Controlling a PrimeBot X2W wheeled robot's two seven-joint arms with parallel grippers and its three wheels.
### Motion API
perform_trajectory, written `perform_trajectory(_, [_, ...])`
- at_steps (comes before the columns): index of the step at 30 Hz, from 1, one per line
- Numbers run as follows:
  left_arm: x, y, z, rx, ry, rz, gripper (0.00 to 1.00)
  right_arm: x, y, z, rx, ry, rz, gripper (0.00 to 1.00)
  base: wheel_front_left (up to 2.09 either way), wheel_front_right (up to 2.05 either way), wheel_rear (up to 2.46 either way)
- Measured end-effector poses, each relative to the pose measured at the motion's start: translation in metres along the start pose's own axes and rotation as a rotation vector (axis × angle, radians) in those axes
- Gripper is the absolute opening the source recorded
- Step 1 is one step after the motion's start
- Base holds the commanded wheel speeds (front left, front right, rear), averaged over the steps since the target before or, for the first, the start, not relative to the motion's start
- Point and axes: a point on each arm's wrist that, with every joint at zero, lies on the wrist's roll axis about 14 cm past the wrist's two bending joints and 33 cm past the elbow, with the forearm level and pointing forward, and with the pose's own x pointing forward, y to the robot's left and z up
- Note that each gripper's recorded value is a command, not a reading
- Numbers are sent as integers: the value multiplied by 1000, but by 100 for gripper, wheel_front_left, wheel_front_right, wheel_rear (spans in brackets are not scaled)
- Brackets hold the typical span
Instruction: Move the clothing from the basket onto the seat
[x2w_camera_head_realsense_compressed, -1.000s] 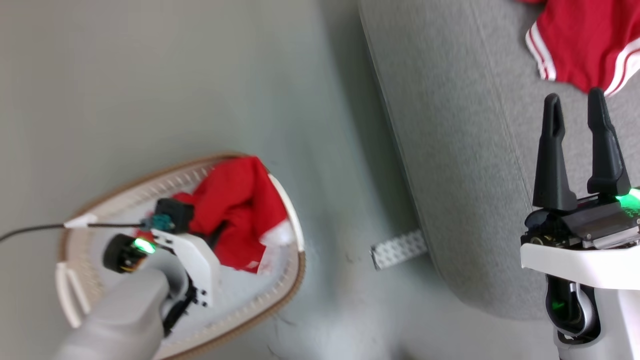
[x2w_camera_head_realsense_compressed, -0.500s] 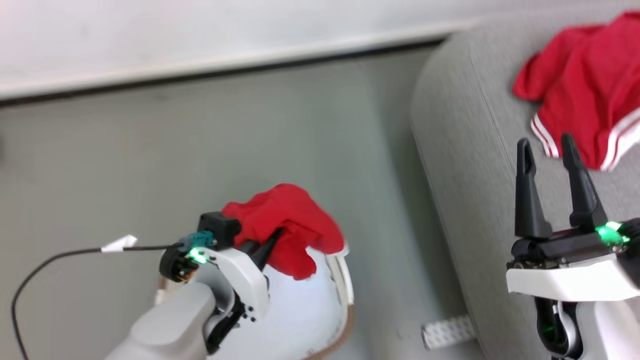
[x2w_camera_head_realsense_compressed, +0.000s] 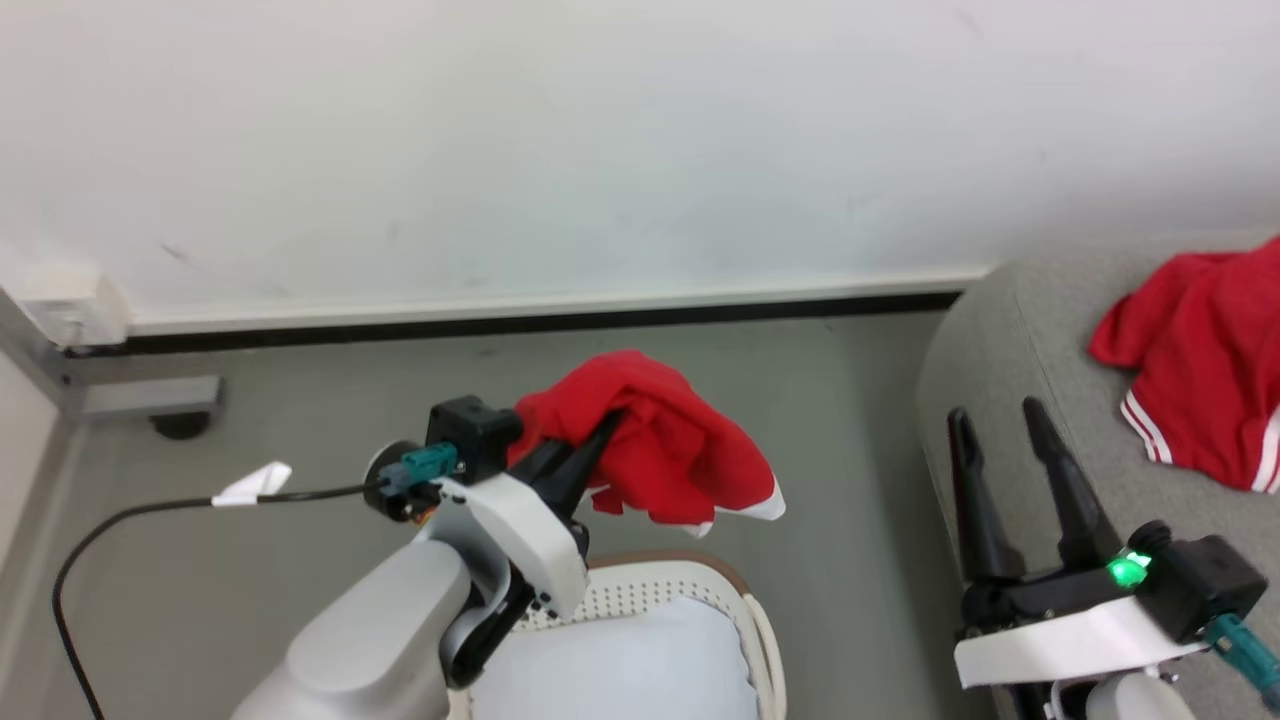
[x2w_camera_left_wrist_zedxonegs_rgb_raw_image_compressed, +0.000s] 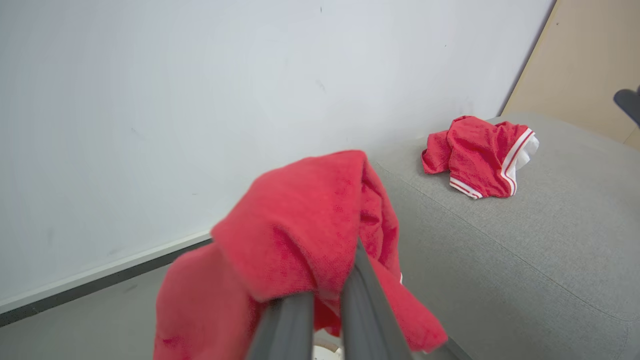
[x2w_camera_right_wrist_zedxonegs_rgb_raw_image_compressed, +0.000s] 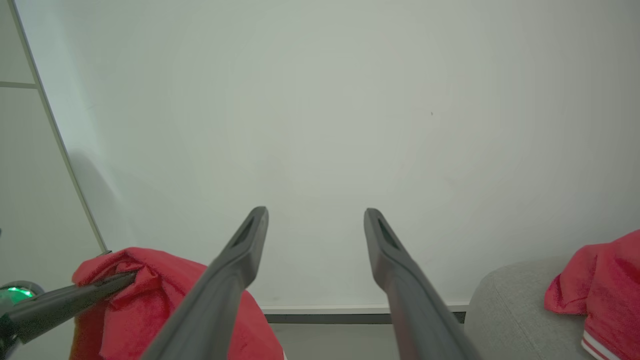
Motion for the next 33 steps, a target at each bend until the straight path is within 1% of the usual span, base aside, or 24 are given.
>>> perform_trajectory(4, [-7,1,40,69,-85,16,0,-5,20,-7,22,24,51,100,0,0,0])
perform_trajectory(10, [-17,1,88,122,-184,42,0,-9,46,-11,49,42,118,100,0,0,0])
perform_trajectory(14, [-22,2,109,135,-225,55,0,-10,57,-16,50,56,149,100,0,0,0])
perform_trajectory(20, [-27,1,119,134,-248,61,0,-10,66,-23,40,77,178,100,0,0,0])
perform_trajectory(29, [-29,2,116,112,-247,71,0,-12,74,-40,5,128,213,100,0,0,0])
perform_trajectory(33, [-31,0,111,105,-239,67,0,-6,80,-45,-31,142,244,100,0,0,0])
